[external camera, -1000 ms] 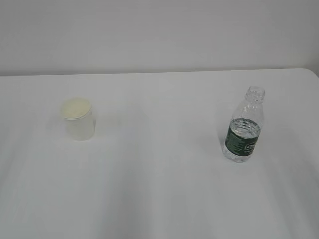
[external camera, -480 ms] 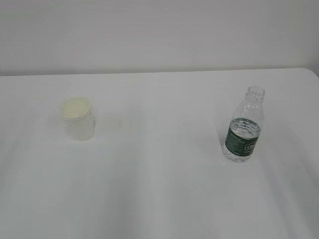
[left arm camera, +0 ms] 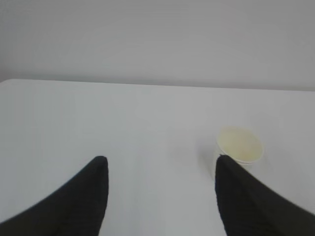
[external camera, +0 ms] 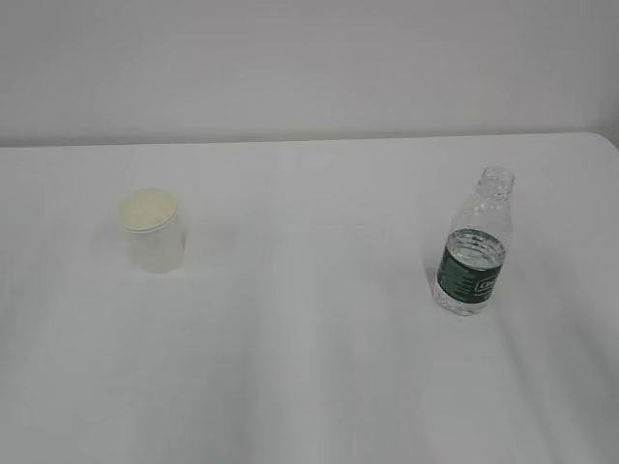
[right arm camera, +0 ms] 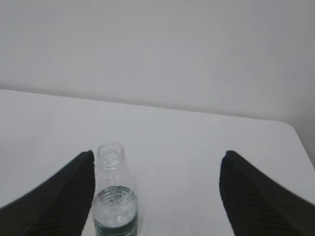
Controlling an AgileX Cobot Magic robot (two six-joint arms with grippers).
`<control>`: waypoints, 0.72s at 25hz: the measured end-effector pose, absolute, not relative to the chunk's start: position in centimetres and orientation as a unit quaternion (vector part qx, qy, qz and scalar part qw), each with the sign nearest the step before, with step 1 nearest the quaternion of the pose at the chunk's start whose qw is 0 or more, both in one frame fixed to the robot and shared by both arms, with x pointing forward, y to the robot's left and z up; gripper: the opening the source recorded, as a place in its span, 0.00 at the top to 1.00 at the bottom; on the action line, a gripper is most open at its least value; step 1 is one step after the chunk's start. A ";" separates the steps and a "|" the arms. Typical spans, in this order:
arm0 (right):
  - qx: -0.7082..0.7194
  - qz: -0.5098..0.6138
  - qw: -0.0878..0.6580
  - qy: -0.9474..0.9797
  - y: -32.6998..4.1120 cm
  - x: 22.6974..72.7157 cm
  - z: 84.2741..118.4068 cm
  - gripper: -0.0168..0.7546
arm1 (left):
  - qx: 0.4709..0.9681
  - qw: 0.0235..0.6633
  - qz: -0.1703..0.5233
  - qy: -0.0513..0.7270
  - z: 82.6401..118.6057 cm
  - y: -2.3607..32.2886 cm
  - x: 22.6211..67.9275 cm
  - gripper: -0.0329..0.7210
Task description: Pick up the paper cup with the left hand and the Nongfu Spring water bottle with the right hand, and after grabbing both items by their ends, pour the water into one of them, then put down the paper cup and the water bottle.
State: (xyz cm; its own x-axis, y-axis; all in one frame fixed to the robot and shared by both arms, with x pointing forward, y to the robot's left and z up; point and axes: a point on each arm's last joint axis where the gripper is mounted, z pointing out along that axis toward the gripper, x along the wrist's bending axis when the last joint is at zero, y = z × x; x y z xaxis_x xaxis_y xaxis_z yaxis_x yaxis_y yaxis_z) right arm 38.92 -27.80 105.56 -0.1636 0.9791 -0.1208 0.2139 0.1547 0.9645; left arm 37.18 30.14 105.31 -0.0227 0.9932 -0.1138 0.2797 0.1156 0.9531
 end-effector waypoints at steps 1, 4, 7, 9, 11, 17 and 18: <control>0.473 0.446 0.436 0.622 -27.7 38.9 105.6 0.22 | 0.530 0.453 0.401 0.594 105.3 30.2 37.3 0.31; 0.468 0.457 0.439 0.616 -27.5 39.0 105.8 0.22 | 0.518 0.459 0.417 0.589 105.0 30.4 37.9 0.31; 0.466 0.464 0.441 0.611 -27.5 38.9 105.4 0.22 | 0.506 0.464 0.423 0.592 104.8 30.5 38.5 0.31; 0.466 0.475 0.441 0.602 -27.5 38.8 104.8 0.22 | 0.493 0.471 0.426 0.595 104.8 30.6 38.8 0.31; 0.468 0.482 0.440 0.595 -27.5 38.6 104.2 0.22 | 0.487 0.474 0.428 0.596 104.8 30.7 39.0 0.31; 0.482 0.488 0.427 0.590 -27.4 38.9 103.0 0.22 | 0.480 0.476 0.416 0.609 104.3 30.6 40.0 0.31; 0.486 0.484 0.422 0.593 -27.4 39.2 102.7 0.22 | 0.485 0.474 0.410 0.610 104.0 30.4 40.3 0.31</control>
State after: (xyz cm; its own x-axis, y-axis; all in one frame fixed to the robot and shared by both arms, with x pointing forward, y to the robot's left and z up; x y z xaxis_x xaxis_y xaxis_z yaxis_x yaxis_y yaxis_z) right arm 39.19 -27.39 102.70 -0.1714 0.9847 -0.0301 0.1689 0.0595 0.9838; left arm 40.30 30.42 104.01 -0.0795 0.9803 -0.1809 0.2024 0.1936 0.9600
